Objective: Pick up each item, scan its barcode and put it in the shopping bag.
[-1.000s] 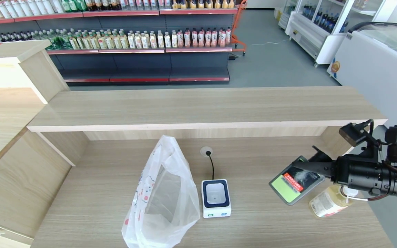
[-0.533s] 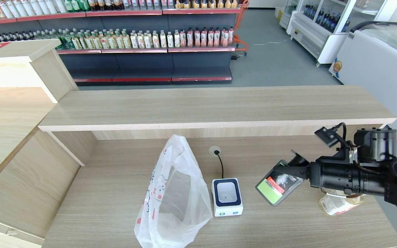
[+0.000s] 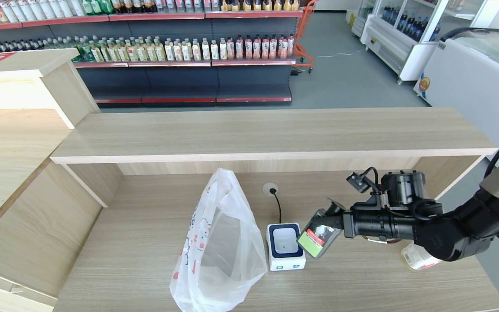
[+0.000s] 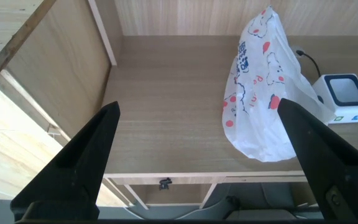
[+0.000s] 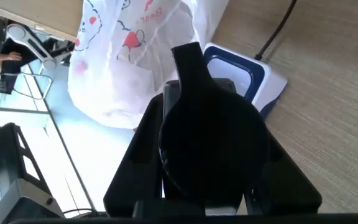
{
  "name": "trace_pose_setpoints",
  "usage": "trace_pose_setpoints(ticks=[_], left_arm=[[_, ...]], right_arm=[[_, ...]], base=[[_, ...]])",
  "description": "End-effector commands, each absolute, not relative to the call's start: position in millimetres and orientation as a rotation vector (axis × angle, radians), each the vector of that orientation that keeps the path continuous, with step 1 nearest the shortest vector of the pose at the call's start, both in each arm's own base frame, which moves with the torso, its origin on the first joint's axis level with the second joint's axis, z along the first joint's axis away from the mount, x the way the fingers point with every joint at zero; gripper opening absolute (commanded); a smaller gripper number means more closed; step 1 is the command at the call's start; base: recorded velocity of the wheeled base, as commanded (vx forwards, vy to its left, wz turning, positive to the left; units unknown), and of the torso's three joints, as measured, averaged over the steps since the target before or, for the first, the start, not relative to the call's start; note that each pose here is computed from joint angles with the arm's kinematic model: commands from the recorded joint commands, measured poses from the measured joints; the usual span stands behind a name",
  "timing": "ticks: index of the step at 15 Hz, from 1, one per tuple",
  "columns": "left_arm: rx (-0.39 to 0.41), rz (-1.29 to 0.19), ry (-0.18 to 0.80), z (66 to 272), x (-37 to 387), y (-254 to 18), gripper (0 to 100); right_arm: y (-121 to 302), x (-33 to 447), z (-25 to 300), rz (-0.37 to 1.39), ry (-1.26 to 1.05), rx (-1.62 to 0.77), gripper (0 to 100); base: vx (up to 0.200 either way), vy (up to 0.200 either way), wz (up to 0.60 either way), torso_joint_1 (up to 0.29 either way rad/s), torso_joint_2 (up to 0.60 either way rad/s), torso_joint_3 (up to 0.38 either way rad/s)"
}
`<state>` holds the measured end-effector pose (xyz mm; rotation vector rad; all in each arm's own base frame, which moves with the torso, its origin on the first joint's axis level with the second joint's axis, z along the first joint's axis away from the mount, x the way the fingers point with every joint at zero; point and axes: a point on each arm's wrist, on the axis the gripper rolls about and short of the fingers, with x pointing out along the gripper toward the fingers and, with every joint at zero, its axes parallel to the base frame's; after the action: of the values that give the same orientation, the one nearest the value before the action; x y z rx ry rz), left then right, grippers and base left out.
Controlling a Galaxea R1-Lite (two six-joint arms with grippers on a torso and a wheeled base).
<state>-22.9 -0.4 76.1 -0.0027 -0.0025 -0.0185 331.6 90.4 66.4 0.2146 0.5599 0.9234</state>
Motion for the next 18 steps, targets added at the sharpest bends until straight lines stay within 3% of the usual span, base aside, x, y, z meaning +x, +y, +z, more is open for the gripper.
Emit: trace_pose_setpoints(ticks=[1,9,18], left_arm=[[-0.003,-0.018,-0.003,76.1,-22.9,-0.4,100],[-0.003,-0.018,-0.003,76.1,-22.9,-0.4,100],[-0.003,-0.018,-0.003,76.1,-22.9,-0.4,100]], right_arm=[[95.6,338.7,36.2,0.938,0.612,0.187,0],[131.3,371.8,23.6,1.023,0.549,0.130,0],[140.3,386.1,17.3,1.032,0.525,0.119,0]], base=[[0.000,0.000,0.00,0.000,0.00,0.000],[0.000,0.000,0.00,0.000,0.00,0.000],[0.000,0.000,0.00,0.000,0.00,0.000]])
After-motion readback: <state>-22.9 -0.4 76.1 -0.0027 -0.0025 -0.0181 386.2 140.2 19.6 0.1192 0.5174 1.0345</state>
